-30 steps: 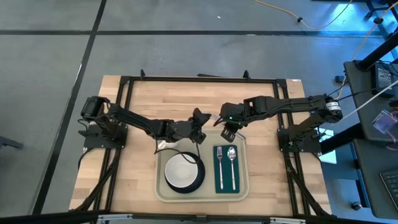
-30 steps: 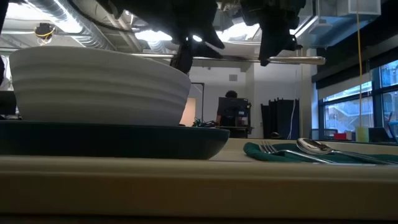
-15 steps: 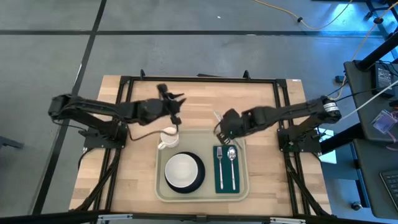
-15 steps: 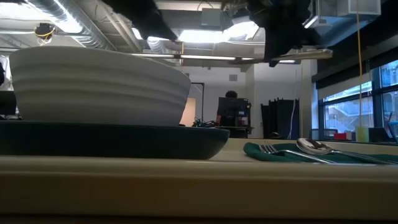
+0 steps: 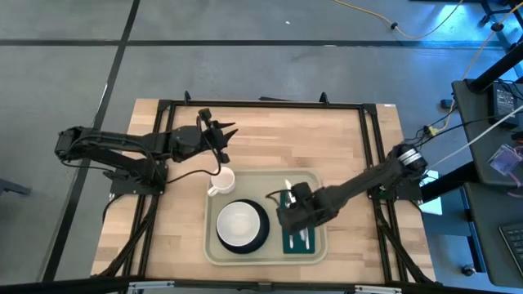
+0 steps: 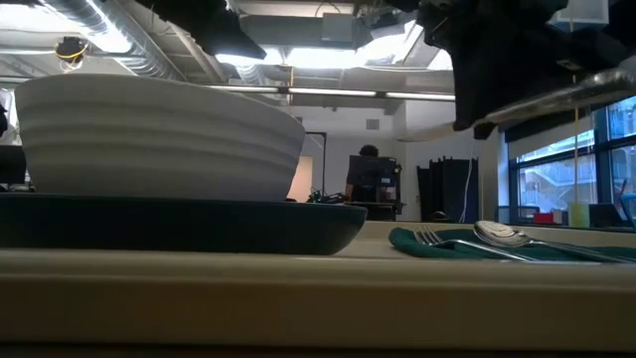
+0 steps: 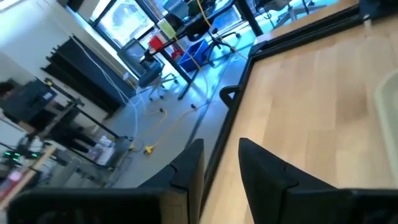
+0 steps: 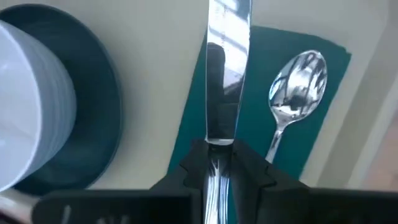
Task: Set up tray
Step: Put the silver knife on the green napkin between the silver fork and spoon
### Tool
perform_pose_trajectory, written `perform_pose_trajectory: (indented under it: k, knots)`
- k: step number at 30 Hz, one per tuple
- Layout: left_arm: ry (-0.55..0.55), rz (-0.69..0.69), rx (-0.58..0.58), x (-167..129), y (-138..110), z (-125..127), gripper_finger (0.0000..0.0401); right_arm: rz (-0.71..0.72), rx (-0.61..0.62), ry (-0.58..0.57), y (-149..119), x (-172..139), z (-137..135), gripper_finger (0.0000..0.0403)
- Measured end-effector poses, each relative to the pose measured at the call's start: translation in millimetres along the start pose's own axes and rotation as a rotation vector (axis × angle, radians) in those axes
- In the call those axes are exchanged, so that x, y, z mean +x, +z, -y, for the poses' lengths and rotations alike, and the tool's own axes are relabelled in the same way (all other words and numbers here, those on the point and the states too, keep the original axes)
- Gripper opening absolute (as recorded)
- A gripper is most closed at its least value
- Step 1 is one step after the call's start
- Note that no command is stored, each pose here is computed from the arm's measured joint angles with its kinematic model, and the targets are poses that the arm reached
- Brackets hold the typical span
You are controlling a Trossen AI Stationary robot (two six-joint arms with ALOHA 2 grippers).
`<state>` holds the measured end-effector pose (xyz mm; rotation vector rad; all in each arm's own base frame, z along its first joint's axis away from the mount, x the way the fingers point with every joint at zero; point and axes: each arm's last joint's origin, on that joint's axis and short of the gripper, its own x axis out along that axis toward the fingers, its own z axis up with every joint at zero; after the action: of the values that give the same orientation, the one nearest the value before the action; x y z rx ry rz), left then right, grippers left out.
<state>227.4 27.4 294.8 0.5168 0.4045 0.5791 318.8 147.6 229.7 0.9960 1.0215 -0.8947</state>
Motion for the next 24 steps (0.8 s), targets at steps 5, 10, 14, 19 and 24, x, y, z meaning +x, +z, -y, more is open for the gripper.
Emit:
perform_pose_trajectory:
  k: [5,10,14,19,24]
  knots:
    - [0.003,-0.005,0.025,0,0,0,0.0094,0.022,0.051,-0.092,-14,15,-13,0.0042]
    - [-0.028,0.010,0.025,0,0,1,0.0097,0.021,0.119,-0.160,-21,31,-21,0.0042]
    - [-0.072,0.031,0.026,0,1,2,0.0094,-0.011,0.172,-0.203,-28,38,-19,0.0042]
    - [-0.115,0.025,0.041,0,-1,5,0.0091,-0.019,0.197,-0.217,-37,36,-16,0.0042]
    - [-0.130,-0.010,0.064,-1,-5,6,0.0092,-0.020,0.216,-0.211,-39,36,-17,0.0042]
